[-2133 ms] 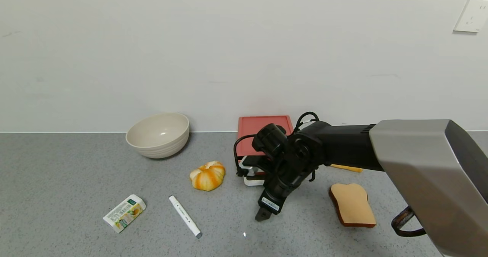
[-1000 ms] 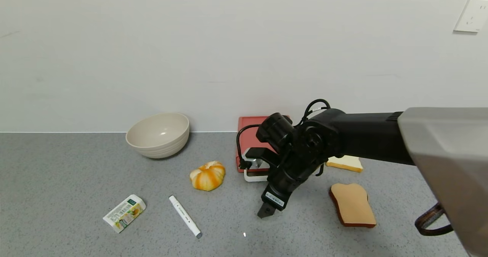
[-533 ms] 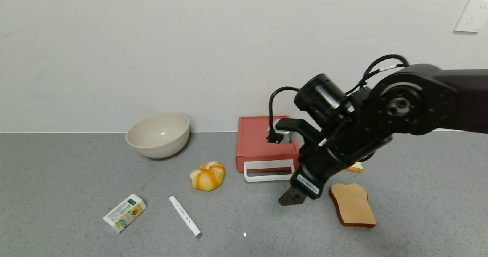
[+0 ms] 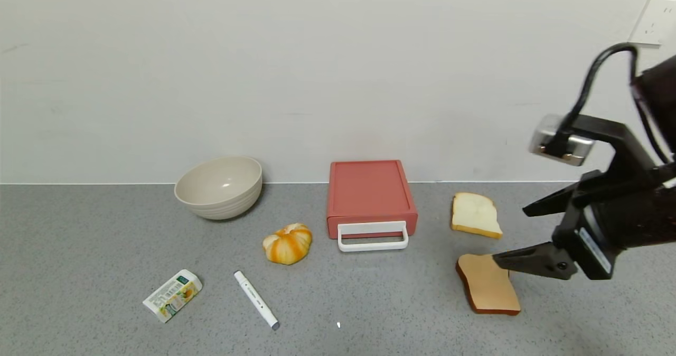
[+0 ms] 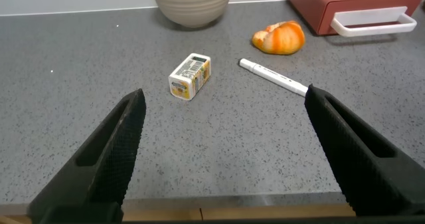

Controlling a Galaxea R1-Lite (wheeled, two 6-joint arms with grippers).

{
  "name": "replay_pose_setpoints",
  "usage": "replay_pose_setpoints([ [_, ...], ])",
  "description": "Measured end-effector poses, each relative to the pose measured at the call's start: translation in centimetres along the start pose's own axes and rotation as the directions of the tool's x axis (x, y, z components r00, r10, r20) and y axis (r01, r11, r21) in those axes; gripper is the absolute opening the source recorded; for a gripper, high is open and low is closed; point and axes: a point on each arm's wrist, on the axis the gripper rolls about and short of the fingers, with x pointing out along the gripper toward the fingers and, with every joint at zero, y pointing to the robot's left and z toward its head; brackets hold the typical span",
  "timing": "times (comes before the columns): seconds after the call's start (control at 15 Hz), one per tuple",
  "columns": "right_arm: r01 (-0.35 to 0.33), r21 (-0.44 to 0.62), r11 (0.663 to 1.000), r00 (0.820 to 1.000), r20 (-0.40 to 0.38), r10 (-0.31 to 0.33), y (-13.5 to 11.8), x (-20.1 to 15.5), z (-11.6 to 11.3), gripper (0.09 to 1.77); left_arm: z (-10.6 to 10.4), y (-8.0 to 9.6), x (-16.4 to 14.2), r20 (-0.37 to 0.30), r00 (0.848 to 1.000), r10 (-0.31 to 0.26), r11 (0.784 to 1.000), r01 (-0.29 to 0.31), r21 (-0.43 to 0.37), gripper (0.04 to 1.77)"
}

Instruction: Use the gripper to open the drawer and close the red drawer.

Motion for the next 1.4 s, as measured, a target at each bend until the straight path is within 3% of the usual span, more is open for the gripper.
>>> replay_pose_setpoints([
  [0.13, 0.064, 0.086, 0.994, 0.99, 0.117, -0.074, -0.4, -2.1, -1.5, 1.71, 0.0, 0.0, 0.0, 0.0, 1.0, 0.0, 1.0, 0.0, 0.0, 1.73],
  [0.27, 0.117, 0.189, 0.975, 0.961, 0.227, -0.159, -0.5, -4.0, -2.8, 1.71, 0.0, 0.0, 0.0, 0.0, 1.0, 0.0, 1.0, 0.0, 0.0, 1.73],
  [0.47, 0.197, 0.328, 0.924, 0.917, 0.273, -0.292, -0.3, -5.7, -4.6, 1.71, 0.0, 0.0, 0.0, 0.001, 1.0, 0.002, 1.0, -0.002, -0.002, 1.73],
  [0.73, 0.247, 0.397, 0.884, 0.865, 0.322, -0.386, 0.6, -7.6, -6.3, 1.71, 0.0, 0.0, 0.0, 0.0, 1.0, 0.001, 1.0, -0.001, -0.001, 1.73],
  [0.93, 0.318, 0.427, 0.847, 0.798, 0.362, -0.482, 1.8, -10.1, -8.2, 1.71, 0.0, 0.0, 0.0, 0.0, 1.0, 0.0, 1.0, 0.0, -0.001, 1.73],
  [1.4, 0.48, 0.527, 0.701, 0.578, 0.411, -0.705, 4.9, -15.2, -14.4, 1.71, 0.0, 0.0, 0.0, -0.001, 1.0, 0.0, 1.0, 0.0, -0.001, 1.73],
])
